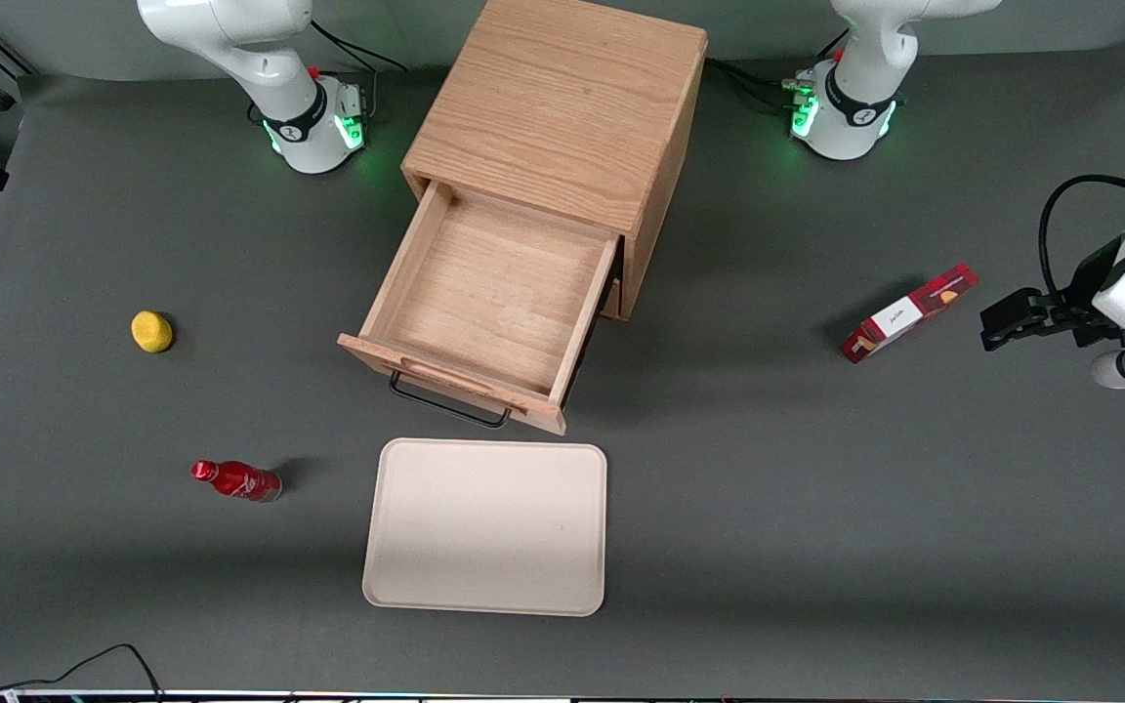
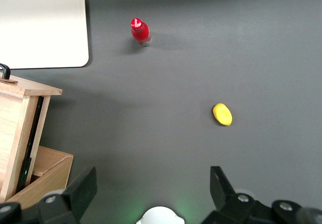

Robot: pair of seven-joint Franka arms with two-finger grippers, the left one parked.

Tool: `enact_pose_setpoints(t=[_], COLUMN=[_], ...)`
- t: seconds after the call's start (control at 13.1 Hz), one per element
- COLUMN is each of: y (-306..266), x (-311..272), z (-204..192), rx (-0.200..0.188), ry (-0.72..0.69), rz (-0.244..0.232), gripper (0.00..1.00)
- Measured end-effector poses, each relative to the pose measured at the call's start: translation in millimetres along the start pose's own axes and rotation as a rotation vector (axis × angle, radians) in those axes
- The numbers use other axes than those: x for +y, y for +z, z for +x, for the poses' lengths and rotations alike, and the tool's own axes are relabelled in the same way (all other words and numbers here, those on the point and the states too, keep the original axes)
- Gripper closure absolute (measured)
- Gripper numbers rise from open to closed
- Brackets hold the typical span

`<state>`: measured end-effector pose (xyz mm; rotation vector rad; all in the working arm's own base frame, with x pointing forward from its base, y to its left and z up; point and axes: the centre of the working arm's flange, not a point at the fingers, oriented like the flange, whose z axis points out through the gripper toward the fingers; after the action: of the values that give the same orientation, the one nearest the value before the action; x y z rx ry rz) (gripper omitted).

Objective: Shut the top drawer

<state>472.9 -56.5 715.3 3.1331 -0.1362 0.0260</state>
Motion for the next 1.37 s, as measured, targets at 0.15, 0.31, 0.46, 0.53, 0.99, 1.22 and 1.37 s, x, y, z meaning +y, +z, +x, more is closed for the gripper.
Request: enact_pose_setpoints(t=[0.15,0.31,0.46,0.53,0.99,1.22,1.37], y=[2.3,5.0,5.5,4.7,-23.3,11.9,50.0], x=[-1.3,-1.8,-2.6,-4.9,-121.5,-180.8,-223.1], z=[1.6,3.6,4.2,4.7,48.0,96.5,125.7], rx=[-0.005,-0.012,-0.013,-0.010,0.079,0.045,0.044], ry=[-0.002,-0.005,-0.011,-0.025,-0.320,-0.647,-0.821], rz=[0.000,-0.001,-0.001,0.005,0.049,0.064,0.093], gripper=[0.00,0.00,0.00,0.00,0.00,0.00,0.00])
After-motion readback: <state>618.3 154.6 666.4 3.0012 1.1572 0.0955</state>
